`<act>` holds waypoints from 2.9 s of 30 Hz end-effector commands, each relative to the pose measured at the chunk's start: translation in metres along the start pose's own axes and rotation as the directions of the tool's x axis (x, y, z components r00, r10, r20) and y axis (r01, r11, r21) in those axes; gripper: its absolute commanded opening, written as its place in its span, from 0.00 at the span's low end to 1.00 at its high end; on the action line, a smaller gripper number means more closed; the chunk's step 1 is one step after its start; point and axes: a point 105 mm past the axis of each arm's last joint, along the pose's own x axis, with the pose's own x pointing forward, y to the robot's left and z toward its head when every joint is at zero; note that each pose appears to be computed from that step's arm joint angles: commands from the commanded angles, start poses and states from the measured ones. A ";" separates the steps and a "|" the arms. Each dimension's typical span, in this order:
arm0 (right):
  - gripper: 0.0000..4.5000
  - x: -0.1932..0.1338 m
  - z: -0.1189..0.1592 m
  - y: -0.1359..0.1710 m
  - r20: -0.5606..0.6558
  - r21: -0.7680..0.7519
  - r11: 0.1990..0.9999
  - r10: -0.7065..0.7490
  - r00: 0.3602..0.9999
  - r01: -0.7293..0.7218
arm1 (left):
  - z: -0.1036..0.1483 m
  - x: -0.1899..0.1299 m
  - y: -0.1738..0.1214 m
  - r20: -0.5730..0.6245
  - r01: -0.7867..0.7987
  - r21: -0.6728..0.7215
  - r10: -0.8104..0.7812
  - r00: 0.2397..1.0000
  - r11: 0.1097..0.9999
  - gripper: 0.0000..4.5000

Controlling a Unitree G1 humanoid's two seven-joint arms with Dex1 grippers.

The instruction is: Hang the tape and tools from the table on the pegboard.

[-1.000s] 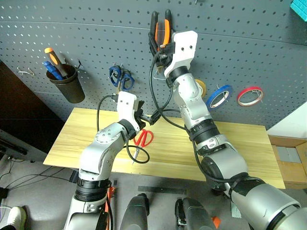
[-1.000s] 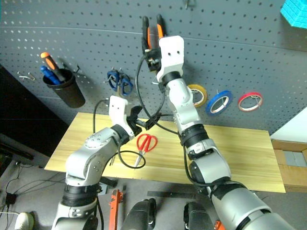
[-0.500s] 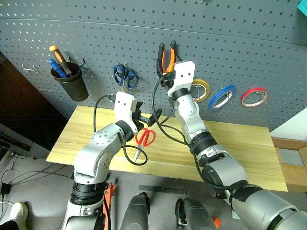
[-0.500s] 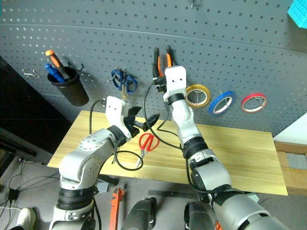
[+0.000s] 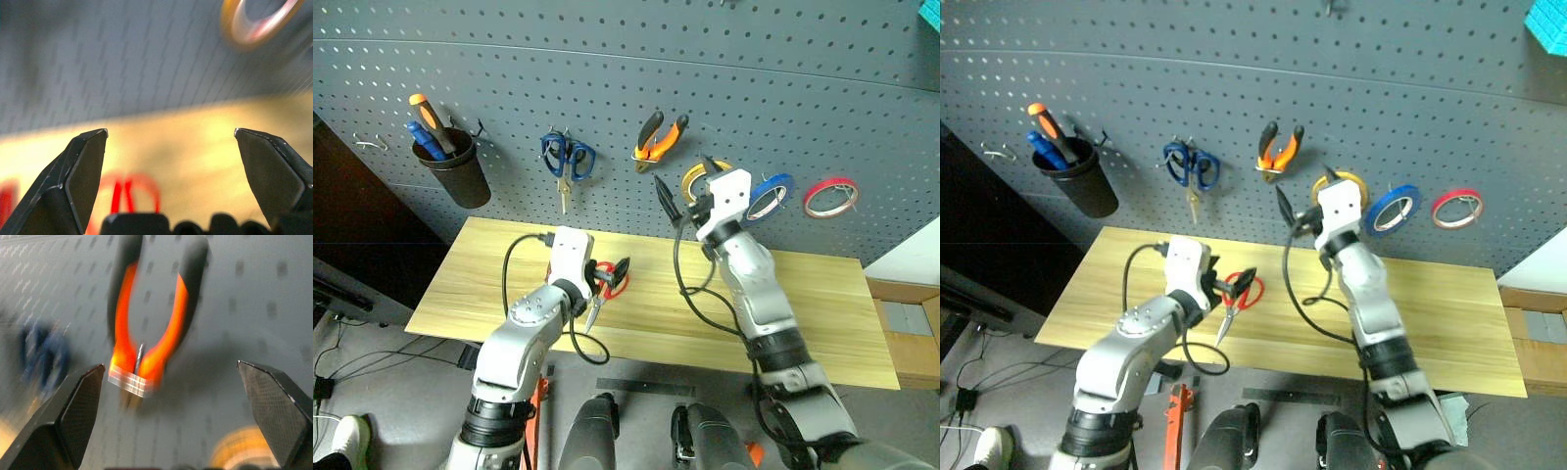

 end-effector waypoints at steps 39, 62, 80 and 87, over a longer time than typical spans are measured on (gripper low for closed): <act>1.00 -0.131 -0.043 0.098 -0.224 0.222 0.743 0.669 0.708 -0.631 | -0.112 0.017 0.029 -0.367 -0.032 0.159 0.089 0.926 0.987 0.05; 1.00 -0.074 0.059 0.080 0.185 0.276 0.827 0.454 0.872 -0.489 | 0.019 -0.054 0.031 0.376 -0.375 0.204 0.282 0.883 0.904 0.05; 1.00 -0.057 0.069 0.078 0.247 0.235 0.849 0.419 0.874 -0.473 | 0.044 -0.034 0.034 0.468 -0.397 0.201 0.269 0.842 0.895 0.05; 1.00 -0.057 0.067 0.080 0.242 0.222 0.849 0.428 0.871 -0.479 | 0.050 -0.039 0.032 0.489 -0.399 0.201 0.261 0.832 0.895 0.05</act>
